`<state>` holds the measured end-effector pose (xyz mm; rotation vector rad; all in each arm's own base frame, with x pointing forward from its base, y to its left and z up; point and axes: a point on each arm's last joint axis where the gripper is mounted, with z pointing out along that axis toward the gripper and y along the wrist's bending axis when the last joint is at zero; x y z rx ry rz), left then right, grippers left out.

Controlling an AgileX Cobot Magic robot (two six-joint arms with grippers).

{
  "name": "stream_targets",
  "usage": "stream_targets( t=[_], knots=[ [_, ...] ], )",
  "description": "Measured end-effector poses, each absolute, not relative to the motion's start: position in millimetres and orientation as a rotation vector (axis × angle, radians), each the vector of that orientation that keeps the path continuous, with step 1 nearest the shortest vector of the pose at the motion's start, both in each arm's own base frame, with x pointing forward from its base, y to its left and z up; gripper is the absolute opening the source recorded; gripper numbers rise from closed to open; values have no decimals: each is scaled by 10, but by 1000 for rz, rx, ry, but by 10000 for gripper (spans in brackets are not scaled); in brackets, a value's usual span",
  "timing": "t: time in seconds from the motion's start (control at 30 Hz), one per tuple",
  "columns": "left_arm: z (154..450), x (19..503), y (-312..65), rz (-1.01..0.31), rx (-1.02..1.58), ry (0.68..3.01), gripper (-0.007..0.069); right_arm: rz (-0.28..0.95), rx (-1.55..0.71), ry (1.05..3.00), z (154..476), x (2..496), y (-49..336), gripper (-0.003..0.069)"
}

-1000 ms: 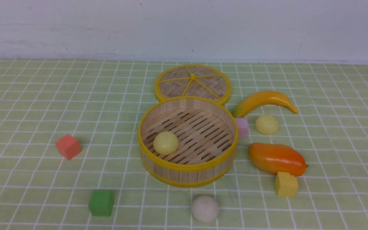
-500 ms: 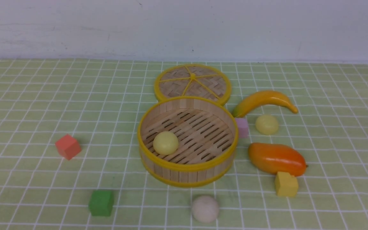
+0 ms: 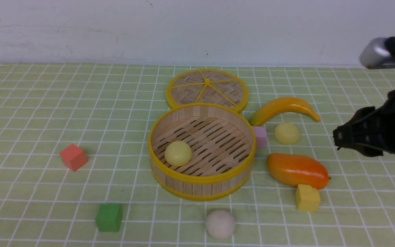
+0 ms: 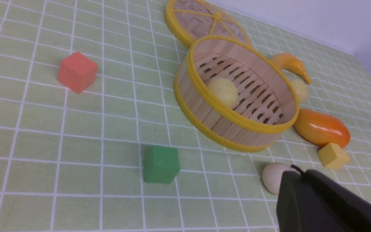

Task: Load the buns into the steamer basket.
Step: Use the right arm to grab a steamed stuffed bun

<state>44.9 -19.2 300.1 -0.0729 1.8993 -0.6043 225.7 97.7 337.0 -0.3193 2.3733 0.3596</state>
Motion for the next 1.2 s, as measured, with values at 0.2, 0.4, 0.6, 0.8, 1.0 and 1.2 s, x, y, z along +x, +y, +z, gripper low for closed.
stream_targets(
  t=[0.2, 0.4, 0.6, 0.8, 1.0, 1.2],
  knots=[
    [2969, 368, -106, -532, -125, 1819, -11, 384, -507, 2485, 3142, 2252, 1340, 240],
    [2593, 414, -52, -407, -296, 1850, -5, 420, -683, 2538, 2882, 2208, 1759, 240],
    [2243, 414, -40, -386, -327, 1854, -1, 464, -744, 2570, 2710, 2222, 2036, 240],
    [1959, 482, -38, -362, -310, 1844, 1, 434, -810, 2667, 2567, 2426, 2332, 240],
    [1692, 519, -36, -331, -299, 1886, 6, 383, -737, 2757, 2278, 2637, 2493, 240],
    [1709, 525, -36, -331, -291, 1865, 11, 343, -704, 2774, 1998, 2751, 2562, 240]
  ],
)
